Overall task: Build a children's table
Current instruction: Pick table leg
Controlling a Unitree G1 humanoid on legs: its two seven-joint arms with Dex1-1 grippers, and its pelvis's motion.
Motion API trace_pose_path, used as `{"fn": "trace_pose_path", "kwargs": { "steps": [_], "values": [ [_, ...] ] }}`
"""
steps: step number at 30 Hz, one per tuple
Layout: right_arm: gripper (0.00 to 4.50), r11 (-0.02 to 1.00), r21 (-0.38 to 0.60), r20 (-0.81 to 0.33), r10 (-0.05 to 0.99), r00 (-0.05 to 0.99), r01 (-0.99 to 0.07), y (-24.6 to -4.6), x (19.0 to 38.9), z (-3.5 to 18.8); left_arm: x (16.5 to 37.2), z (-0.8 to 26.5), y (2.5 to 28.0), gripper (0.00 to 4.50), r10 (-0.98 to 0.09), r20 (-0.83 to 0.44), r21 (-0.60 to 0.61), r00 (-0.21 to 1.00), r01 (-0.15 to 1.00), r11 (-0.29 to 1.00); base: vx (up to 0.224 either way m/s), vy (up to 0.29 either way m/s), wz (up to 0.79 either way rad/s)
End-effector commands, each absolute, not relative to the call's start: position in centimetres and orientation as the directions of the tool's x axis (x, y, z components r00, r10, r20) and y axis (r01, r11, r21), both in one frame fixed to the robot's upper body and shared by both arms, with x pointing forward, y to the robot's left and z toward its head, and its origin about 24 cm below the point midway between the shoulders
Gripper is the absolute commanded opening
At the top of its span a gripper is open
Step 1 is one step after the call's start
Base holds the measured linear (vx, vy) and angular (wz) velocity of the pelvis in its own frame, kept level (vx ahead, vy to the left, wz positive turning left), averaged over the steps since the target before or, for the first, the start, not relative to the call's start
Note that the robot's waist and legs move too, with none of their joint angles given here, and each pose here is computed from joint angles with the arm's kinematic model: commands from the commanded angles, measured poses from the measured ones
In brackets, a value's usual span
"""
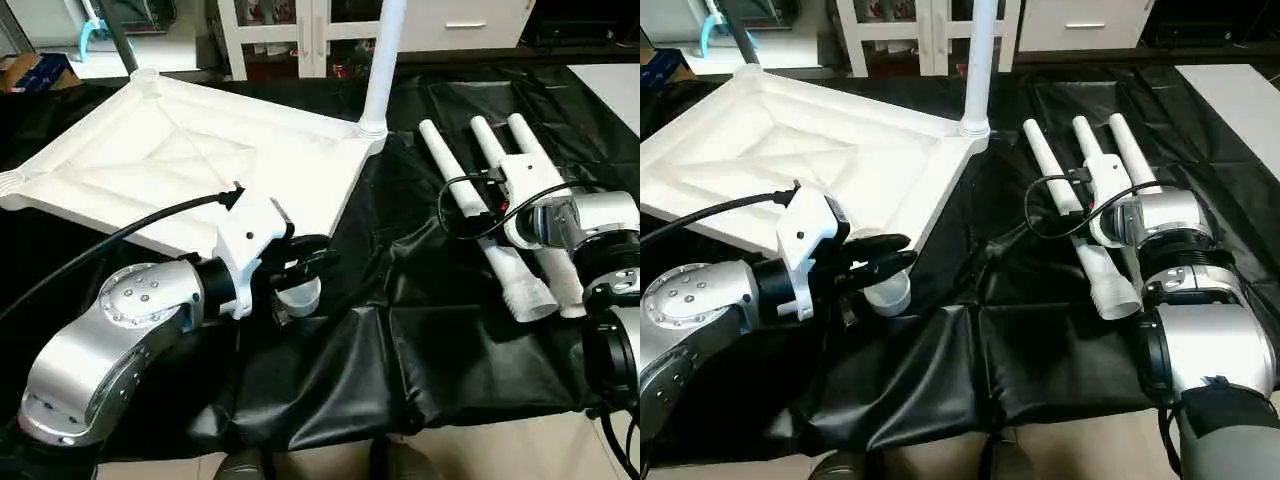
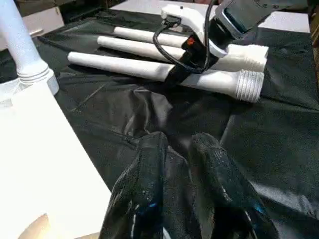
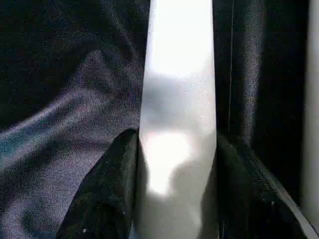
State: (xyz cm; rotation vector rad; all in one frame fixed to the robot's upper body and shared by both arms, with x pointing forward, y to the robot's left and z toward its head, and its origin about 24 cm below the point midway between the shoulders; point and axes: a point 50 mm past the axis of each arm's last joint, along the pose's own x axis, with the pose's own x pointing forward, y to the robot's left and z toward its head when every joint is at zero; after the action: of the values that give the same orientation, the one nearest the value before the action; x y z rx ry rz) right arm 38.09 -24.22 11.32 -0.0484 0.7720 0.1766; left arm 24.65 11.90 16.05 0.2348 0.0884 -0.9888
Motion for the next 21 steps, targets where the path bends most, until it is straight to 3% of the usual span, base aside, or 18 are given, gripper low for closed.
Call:
{"fn": "trace_pose_path", "kwargs": {
  "steps": [1,7,13,21],
  "values": [
    [1.76,0.987,0.002,-0.670,0.122,0.733,-0.163,-24.7,38.4,12.6,24.7,16.1,12.0,1.00,-0.812,-0.185,0.176,0.553,0.832,0.527,0.000,0.000,0.00],
    [1.74,0.987,0.048,-0.628,0.149,0.764,-0.154,-24.5,38.8,13.8,25.2,16.7,12.5,1.00,-0.799,-0.152,0.180,0.582,0.811,0.557,0.000,0.000,0.00],
    [1.74,0.962,0.192,-0.509,0.266,0.818,-0.193,-23.4,39.2,17.3,26.7,18.0,13.1,1.00,-0.731,-0.053,0.169,0.680,0.728,0.665,0.000,0.000,0.00],
    [1.74,0.924,0.256,-0.424,0.371,0.826,-0.283,-22.9,37.8,21.0,27.3,18.8,12.9,1.00,-0.725,-0.003,0.111,0.689,0.721,0.684,0.000,0.000,0.00]
  ]
}}
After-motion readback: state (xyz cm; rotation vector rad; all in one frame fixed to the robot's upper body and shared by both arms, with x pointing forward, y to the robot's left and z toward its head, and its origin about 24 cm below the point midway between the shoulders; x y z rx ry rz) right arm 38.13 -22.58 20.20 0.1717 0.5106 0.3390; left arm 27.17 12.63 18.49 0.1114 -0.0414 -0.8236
